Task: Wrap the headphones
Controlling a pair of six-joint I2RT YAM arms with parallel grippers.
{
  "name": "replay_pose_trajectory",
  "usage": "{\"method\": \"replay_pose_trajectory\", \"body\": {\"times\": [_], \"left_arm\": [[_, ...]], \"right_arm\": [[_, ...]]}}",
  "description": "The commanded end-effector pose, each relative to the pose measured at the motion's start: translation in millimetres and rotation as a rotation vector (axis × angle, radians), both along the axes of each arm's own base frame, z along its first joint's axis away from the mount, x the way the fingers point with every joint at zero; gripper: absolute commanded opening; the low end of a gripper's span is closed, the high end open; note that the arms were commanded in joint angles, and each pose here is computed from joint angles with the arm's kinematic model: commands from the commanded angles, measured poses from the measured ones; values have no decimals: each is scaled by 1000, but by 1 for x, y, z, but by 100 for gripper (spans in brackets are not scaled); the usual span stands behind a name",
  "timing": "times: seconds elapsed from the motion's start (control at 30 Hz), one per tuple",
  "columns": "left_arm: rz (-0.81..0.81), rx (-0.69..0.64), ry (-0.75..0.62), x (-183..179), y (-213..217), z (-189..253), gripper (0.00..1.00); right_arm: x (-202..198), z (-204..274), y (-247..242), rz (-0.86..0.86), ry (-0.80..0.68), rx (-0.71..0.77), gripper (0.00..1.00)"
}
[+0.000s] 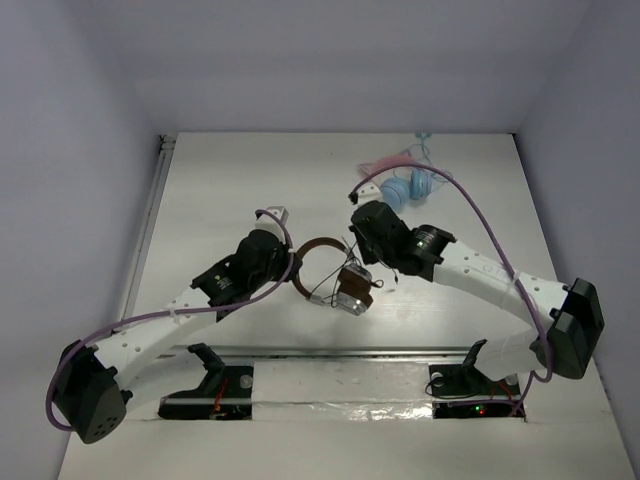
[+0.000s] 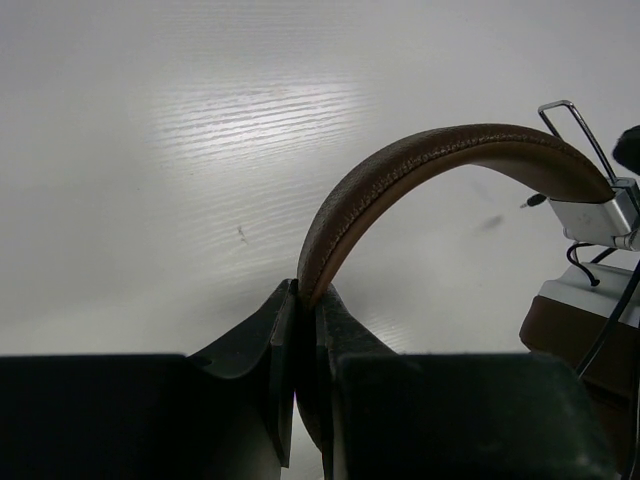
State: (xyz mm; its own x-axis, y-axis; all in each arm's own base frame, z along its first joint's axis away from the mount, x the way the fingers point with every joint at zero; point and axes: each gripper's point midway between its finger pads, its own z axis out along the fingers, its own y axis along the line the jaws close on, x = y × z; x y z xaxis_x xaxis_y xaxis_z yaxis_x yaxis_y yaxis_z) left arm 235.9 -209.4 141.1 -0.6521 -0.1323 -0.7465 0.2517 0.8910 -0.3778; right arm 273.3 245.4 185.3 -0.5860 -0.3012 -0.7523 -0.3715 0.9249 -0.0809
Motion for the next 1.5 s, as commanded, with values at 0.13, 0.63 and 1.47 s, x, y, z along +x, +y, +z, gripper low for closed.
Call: {"method": "replay_pose_trajectory", "body": {"times": [0.13, 0.63, 1.47], "left_arm": [[-73, -211, -102, 12, -15, 67, 0], [-117, -409, -236, 23, -20, 154, 0], [-167, -555, -312, 24, -31, 237, 0]], "right_arm": [[11, 31, 6, -52, -71, 277, 0], [0, 49, 33, 147, -102, 731, 17], [-11, 46, 34, 240, -167, 846, 29]]}}
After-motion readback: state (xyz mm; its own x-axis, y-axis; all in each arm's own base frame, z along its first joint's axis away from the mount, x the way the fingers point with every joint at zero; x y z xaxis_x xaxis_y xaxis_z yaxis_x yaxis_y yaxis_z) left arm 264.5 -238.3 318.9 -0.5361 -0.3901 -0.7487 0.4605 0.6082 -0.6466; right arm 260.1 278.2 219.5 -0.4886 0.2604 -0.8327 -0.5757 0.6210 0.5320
